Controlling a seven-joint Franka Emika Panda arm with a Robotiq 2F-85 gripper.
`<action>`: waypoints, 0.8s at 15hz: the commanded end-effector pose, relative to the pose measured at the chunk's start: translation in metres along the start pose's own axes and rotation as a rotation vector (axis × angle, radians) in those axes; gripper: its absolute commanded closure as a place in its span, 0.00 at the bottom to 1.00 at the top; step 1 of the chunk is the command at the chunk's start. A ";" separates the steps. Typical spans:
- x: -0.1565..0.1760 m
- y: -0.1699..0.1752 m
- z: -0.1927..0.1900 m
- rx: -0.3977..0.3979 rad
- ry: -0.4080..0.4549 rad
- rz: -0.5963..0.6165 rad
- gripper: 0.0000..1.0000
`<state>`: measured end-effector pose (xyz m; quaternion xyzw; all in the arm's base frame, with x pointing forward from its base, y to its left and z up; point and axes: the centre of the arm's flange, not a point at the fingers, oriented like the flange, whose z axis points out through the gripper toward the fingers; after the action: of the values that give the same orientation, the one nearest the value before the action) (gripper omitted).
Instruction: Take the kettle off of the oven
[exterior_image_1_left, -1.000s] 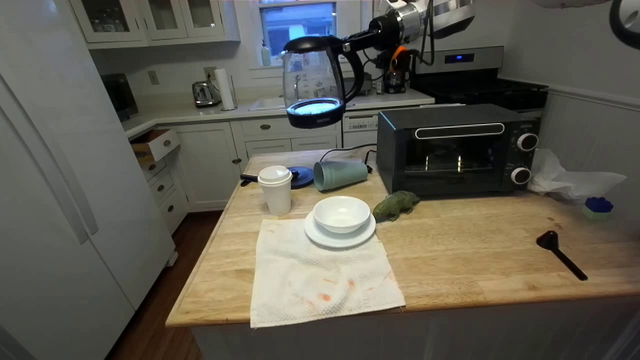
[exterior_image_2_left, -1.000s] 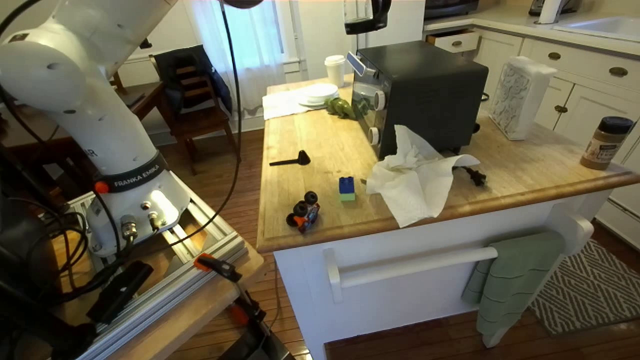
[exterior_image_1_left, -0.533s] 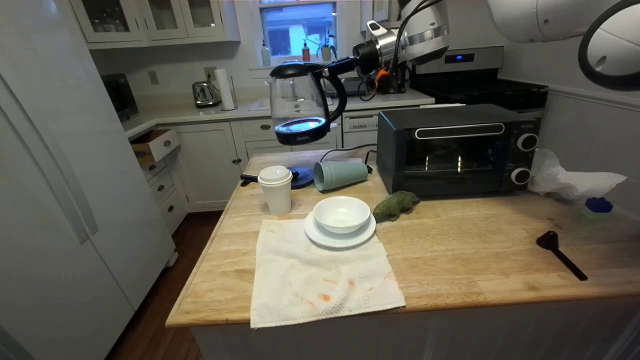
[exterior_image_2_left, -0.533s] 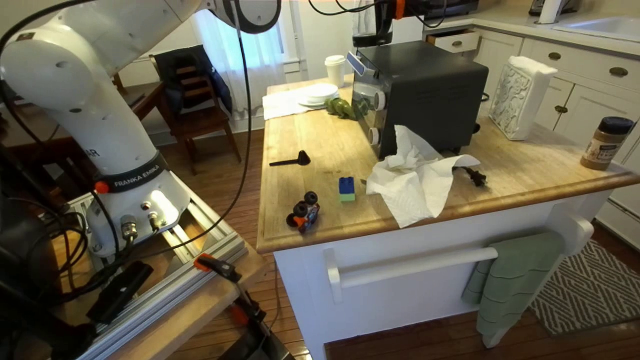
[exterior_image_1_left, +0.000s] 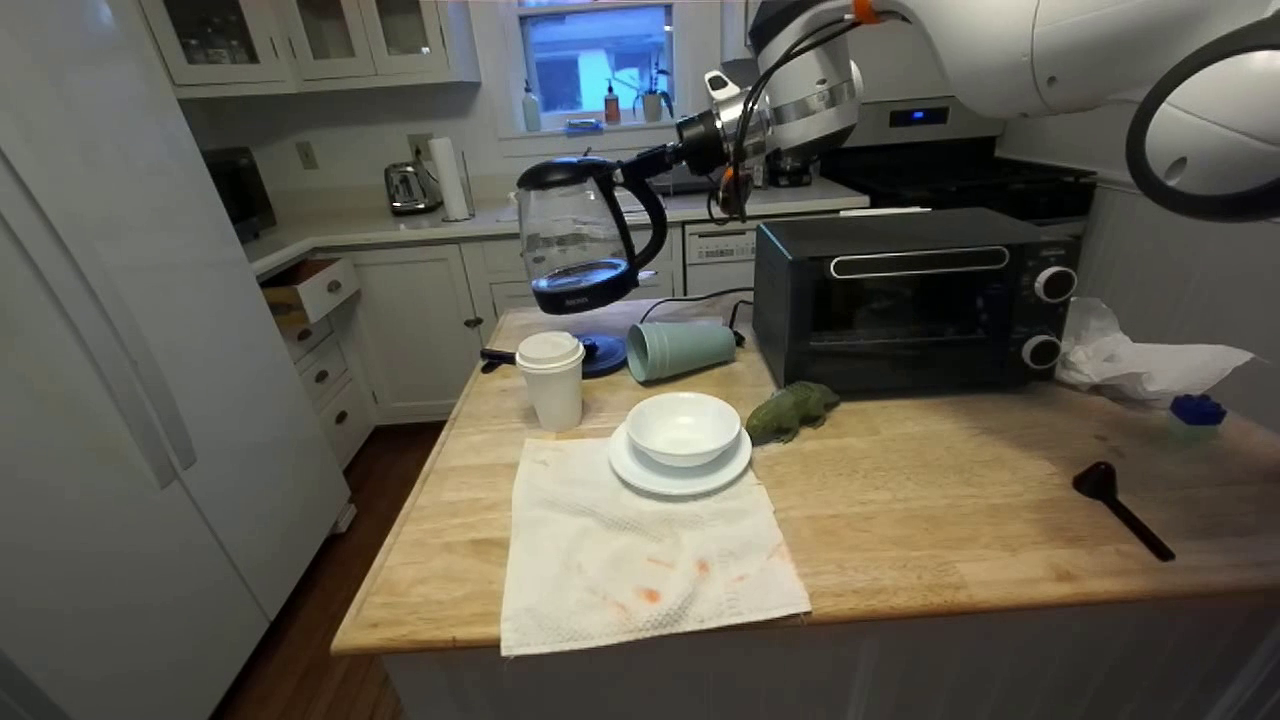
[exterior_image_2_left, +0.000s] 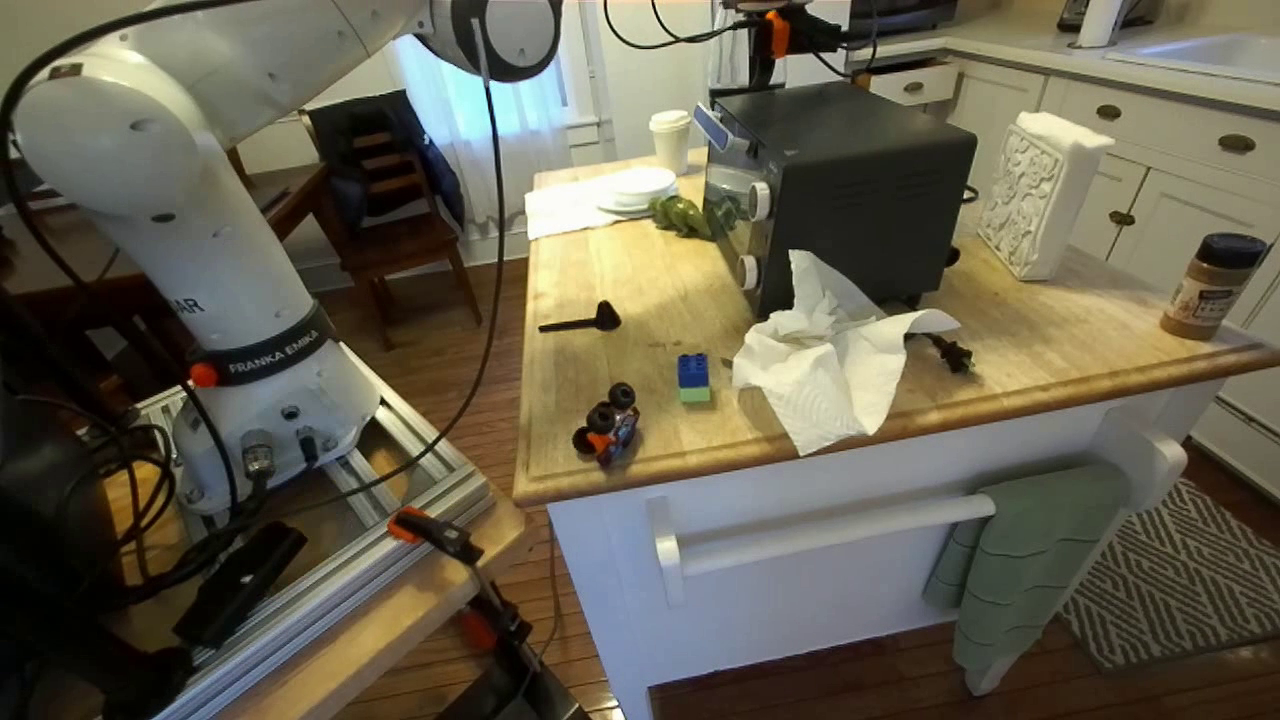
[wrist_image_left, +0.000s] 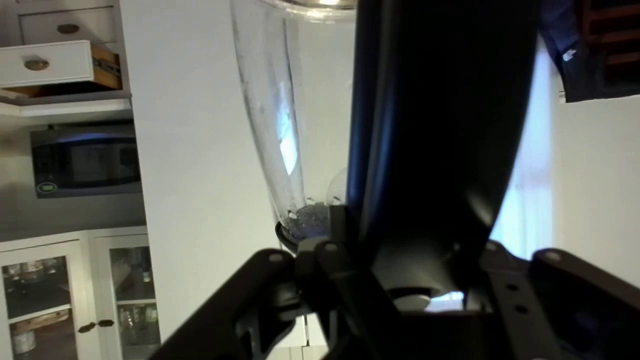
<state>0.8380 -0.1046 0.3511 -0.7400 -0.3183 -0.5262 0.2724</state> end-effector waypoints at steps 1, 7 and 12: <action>0.031 0.052 0.038 -0.083 -0.023 -0.013 0.81; 0.009 0.052 0.066 -0.127 -0.067 -0.007 0.81; -0.005 0.049 0.075 -0.140 -0.063 -0.007 0.81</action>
<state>0.8469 -0.0773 0.3031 -0.7812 -0.3030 -0.5021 0.2139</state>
